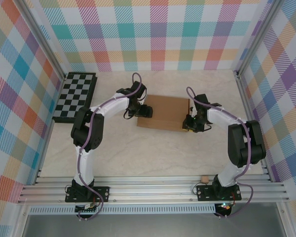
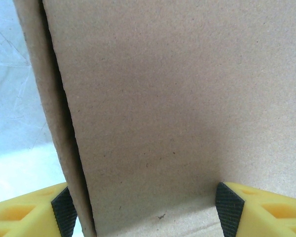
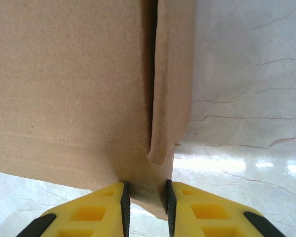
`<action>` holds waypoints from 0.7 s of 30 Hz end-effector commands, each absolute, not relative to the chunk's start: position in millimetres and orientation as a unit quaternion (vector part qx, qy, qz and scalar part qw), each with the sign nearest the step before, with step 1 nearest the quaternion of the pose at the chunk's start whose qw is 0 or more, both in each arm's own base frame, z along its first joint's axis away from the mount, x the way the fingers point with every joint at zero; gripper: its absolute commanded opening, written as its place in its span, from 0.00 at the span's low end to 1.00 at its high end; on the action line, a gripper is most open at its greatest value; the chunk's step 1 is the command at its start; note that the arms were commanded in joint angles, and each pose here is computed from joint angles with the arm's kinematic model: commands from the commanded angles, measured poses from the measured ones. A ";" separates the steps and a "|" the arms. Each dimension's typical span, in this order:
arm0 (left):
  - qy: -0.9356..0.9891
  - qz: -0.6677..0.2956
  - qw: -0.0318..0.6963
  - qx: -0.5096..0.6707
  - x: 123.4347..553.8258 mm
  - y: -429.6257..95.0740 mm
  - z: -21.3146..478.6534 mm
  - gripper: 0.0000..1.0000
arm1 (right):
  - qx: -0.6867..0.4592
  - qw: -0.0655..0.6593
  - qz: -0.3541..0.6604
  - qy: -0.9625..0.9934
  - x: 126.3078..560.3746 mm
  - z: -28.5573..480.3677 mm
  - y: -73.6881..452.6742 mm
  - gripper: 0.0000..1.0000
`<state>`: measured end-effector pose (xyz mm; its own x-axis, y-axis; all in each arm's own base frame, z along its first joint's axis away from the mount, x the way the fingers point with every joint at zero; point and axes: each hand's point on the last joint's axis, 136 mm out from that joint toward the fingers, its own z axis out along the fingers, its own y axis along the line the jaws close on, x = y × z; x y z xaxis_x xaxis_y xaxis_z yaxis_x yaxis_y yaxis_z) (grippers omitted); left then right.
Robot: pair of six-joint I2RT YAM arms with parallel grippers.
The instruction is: Fold the paper box
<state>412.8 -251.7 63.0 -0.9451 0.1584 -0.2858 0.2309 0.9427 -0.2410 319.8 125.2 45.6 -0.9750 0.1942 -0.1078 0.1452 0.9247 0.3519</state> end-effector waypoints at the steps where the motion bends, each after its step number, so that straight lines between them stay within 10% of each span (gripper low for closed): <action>1: 0.988 -0.092 0.087 0.086 403.7 -230.8 29.4 0.75 | 0.116 0.017 0.085 0.989 281.6 15.5 95.3 0.26; 21: 0.990 -0.079 0.077 0.083 406.0 -224.6 23.3 0.75 | 0.103 0.069 0.054 0.991 287.7 37.4 91.3 0.35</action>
